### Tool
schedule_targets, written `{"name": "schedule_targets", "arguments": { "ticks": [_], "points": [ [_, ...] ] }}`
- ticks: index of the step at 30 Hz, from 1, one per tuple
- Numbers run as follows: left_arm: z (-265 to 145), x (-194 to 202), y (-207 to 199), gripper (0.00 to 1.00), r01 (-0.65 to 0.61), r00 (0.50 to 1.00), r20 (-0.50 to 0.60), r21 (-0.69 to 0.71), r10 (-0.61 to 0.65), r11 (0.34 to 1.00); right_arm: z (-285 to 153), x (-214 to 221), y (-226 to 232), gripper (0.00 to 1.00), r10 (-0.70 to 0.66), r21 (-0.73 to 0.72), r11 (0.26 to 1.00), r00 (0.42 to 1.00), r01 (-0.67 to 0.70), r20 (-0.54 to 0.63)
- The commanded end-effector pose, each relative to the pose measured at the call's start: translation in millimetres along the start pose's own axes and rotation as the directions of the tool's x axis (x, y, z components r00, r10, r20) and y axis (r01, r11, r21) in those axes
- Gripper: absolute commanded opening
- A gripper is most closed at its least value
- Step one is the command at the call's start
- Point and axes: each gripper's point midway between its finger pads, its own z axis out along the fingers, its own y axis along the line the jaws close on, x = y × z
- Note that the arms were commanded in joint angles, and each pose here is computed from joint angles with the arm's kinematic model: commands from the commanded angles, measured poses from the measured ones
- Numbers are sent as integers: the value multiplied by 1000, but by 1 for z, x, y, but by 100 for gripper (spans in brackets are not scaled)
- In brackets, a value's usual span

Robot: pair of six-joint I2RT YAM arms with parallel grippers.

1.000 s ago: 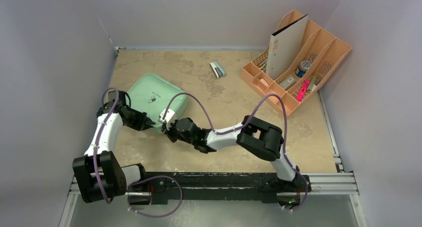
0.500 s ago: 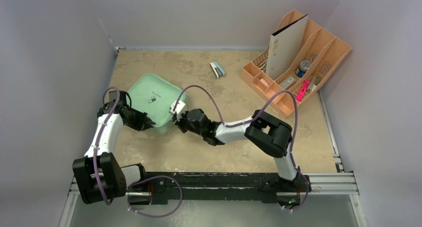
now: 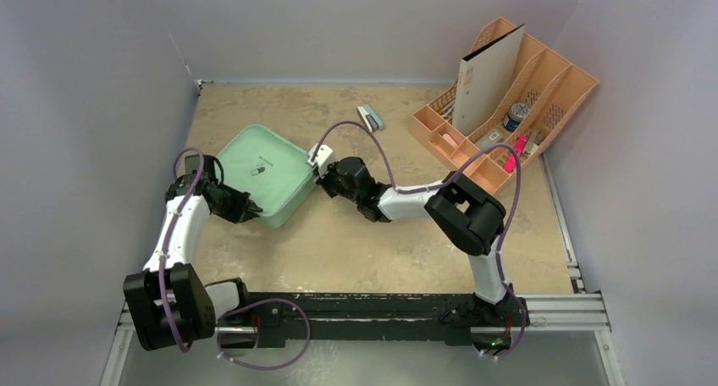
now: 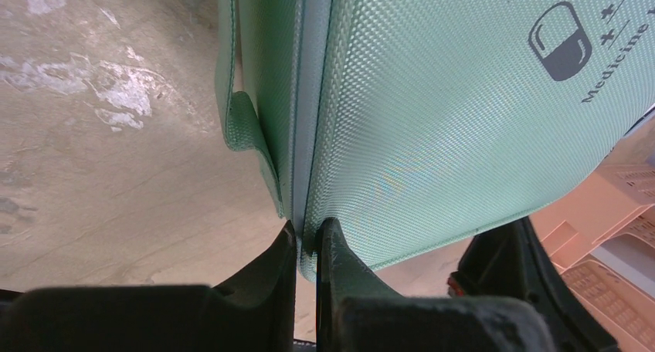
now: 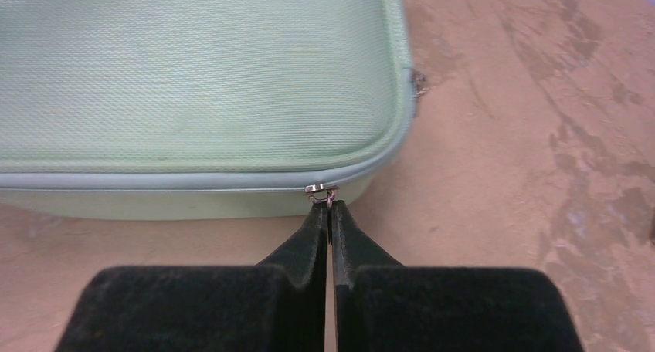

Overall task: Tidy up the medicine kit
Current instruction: Zip the medicine box at the center of the board.

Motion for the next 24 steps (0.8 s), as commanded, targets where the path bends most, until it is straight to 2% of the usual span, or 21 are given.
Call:
{"name": "schedule_targets", "arguments": {
  "ticks": [1,5,15,21,24],
  "points": [
    [6,-27,56,0,-18,987,149,-248,57,969,6,2,-52,0,-48,97,994,998,51,-31],
    [4,-28,53,0,-29,986,153,-236,66,971,14,-5,-60,0,-106,59,993,994,105,0],
    [9,-25,60,0,-34,986,152,-238,71,971,26,-20,-105,0,-258,117,960,966,256,9],
    [8,-25,59,0,-43,984,158,-234,82,971,32,-32,-93,0,-351,32,936,934,350,59],
    [7,-27,60,0,-45,982,170,-229,86,972,36,-38,-96,0,-405,35,914,911,403,76]
  ]
}}
